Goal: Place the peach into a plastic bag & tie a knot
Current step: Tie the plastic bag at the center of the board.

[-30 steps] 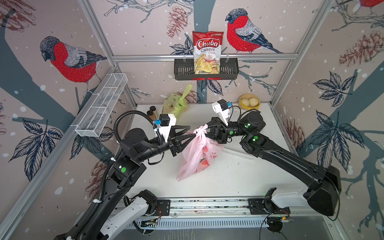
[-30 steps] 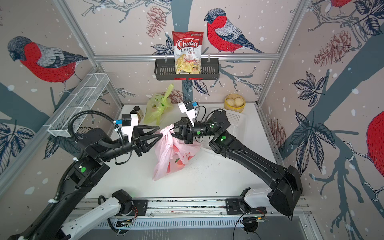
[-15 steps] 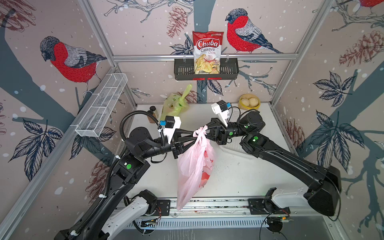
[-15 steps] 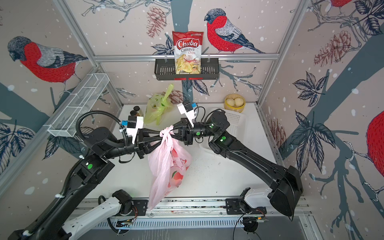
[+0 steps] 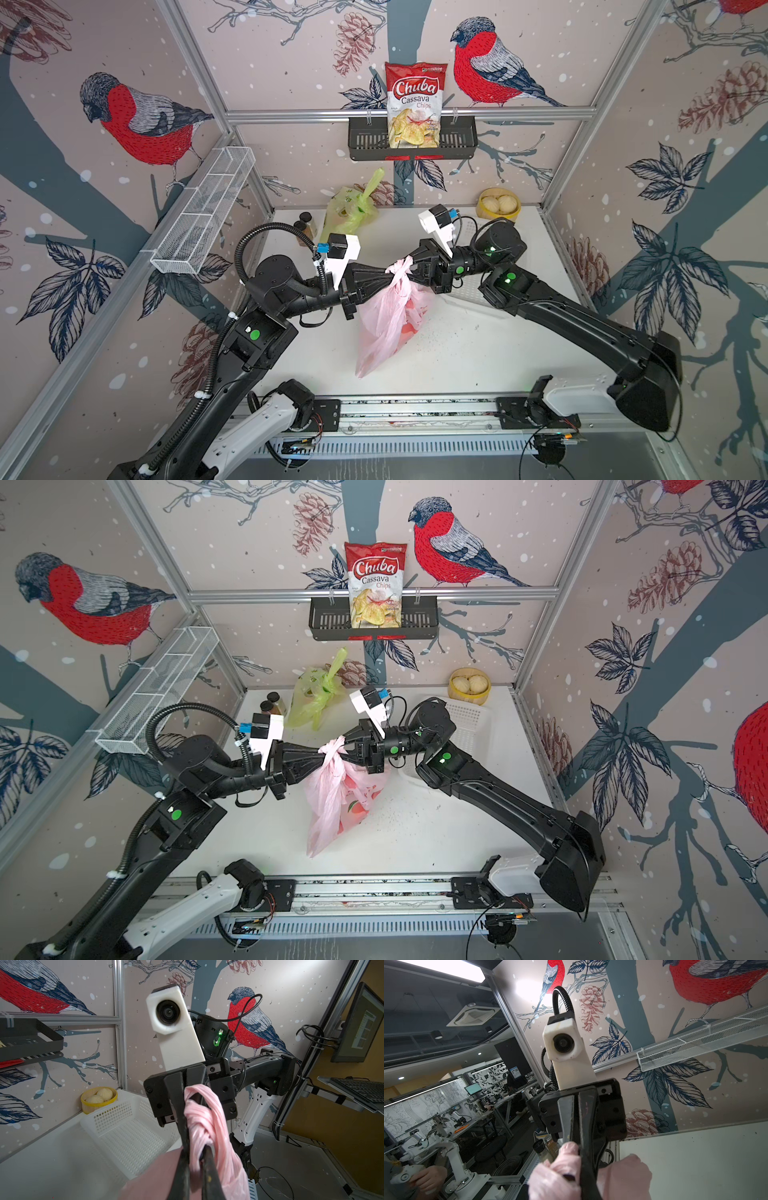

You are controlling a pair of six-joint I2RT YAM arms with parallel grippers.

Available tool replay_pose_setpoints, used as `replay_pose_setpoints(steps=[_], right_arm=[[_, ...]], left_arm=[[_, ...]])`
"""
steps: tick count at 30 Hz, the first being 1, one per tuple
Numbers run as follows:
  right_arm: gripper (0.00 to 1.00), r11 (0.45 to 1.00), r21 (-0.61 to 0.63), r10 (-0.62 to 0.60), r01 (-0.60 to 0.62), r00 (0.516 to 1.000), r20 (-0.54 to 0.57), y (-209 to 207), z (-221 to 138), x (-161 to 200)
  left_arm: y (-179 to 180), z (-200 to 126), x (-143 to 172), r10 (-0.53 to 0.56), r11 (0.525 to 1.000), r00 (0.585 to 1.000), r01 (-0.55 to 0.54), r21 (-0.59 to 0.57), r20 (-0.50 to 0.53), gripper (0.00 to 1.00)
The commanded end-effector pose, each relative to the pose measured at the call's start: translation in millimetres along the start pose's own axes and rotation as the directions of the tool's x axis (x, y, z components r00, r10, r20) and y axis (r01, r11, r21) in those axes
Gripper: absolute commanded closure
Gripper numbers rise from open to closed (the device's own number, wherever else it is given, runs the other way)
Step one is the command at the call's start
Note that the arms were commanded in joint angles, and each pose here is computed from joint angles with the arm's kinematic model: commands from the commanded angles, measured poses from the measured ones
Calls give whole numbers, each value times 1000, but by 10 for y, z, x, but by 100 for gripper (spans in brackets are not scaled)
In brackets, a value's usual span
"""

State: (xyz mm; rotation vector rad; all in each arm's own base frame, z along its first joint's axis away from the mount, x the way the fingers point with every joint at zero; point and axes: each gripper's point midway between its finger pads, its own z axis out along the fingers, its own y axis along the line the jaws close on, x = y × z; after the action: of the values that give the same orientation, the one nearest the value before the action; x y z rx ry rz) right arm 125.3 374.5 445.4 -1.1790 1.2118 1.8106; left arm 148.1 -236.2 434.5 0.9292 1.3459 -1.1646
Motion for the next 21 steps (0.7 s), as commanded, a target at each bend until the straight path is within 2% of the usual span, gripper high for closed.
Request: replay_pose_setpoints(steps=[1,2,4,6,9,15,17,21], right_arm=[[100,1000,14,0,-1,1000,14,-9,8,-48],[100,1000,12,-3,3,1000,14,2,9,-58],[100,1000,11,-2,2,1000,10,0,15,-53],[100,1000,11,-3,3,1000,7,8,19,-52],[100,1000,11,-1,1,1000,6,9,27,-51],[100,1000,5,-4,4,1000,5,23,50,-69],[100,1000,5,-5,5,1000,-1,18,63,-59],[100,1000,7,1,-1,1000,-12,-5,94,-22]], left_arm=[[9,-16,-32,55,998,998,-54,-13,13,100],[-5,-19,-29,56,998,998,-56,-8,14,100],[-17,-26,-45,60,998,998,-60,-7,15,90],[-19,-28,-46,64,998,998,-64,-7,12,85],[-33,-42,-48,79,997,997,-79,-7,13,83],[-58,-65,-52,94,996,995,-94,-7,15,72],[-60,-74,-55,101,995,995,-101,-11,16,73],[-50,-95,-84,114,993,993,-113,-30,24,85]])
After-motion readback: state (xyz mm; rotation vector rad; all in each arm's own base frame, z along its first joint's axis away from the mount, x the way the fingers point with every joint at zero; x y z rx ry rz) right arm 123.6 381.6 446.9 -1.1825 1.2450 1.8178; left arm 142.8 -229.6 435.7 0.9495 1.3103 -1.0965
